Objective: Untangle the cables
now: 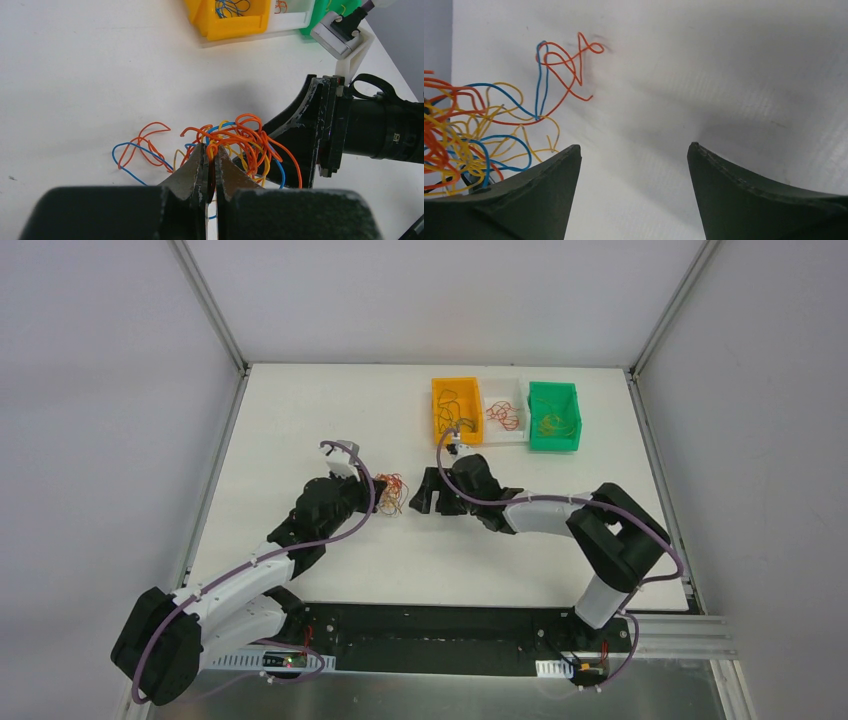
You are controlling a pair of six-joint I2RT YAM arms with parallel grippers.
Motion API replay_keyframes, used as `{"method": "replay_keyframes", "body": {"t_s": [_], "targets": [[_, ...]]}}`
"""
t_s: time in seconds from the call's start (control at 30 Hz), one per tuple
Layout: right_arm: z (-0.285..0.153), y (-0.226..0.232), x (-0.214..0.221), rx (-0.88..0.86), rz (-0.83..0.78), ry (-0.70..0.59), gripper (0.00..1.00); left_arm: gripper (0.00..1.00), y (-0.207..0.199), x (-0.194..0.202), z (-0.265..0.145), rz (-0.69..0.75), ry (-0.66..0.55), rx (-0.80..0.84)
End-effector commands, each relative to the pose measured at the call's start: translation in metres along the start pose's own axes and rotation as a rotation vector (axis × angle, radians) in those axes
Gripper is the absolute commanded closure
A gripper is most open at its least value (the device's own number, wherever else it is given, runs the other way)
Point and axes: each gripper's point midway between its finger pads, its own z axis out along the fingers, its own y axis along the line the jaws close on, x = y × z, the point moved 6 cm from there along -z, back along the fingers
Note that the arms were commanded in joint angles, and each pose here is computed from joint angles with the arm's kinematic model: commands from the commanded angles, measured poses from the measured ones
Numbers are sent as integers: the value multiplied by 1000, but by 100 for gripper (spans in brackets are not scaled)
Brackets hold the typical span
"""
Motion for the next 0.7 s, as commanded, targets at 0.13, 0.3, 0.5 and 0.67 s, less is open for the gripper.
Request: {"method": "replay_keyframes", "body": {"t_s": [0.13, 0.3, 0.5, 0.67], "targets": [[-7, 21, -15, -165, -41, -138, 20, 100, -37, -74, -10, -100, -61, 49], [-27, 23, -25, -156, -121, -187, 16, 100, -60, -98, -17, -148, -25, 135], [-62, 37, -26, -309, -296, -193, 10, 100, -75, -108, -24, -154, 103, 174], [-75, 45, -22, -412, -338, -213, 7, 100, -86, -116, -30, -195, 107, 230]]}}
